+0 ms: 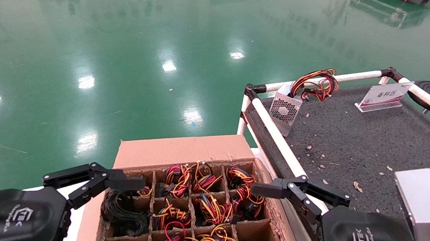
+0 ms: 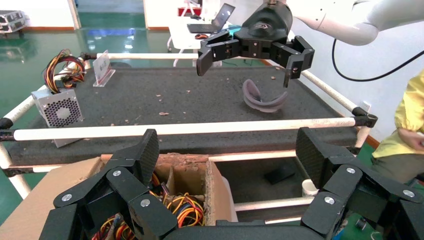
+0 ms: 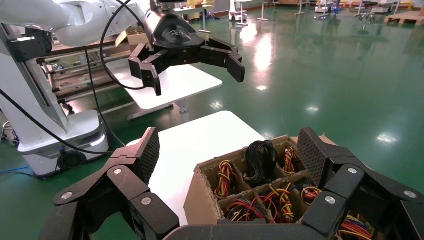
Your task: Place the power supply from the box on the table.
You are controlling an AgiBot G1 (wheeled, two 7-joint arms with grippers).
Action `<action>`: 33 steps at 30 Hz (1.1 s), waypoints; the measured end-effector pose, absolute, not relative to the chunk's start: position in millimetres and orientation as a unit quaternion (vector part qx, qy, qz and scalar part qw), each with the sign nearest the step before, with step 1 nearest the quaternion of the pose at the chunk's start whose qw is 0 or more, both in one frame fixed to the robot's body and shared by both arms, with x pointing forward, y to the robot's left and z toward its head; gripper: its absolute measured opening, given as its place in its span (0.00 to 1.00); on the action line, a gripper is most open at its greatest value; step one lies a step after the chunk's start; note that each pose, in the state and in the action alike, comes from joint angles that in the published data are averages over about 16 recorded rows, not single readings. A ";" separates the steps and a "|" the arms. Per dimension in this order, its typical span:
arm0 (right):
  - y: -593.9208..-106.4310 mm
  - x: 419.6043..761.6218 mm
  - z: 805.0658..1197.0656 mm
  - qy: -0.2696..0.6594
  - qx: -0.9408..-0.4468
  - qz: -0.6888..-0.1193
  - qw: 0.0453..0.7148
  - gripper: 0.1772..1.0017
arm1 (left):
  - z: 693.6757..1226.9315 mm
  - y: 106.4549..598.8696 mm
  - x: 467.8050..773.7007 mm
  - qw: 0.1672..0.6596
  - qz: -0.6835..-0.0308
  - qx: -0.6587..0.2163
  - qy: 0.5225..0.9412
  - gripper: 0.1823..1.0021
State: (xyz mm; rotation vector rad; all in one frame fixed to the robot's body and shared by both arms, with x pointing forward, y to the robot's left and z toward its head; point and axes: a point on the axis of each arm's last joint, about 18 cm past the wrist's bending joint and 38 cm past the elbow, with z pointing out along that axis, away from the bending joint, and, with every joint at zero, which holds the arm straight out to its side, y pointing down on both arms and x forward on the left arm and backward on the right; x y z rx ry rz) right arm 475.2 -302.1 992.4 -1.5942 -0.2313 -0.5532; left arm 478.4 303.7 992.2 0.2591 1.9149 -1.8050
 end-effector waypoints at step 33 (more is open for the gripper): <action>-302.4 477.1 993.1 -0.100 -0.703 -0.246 0.659 1.00 | 992.2 303.7 478.5 0.246 -0.662 0.095 0.702 1.00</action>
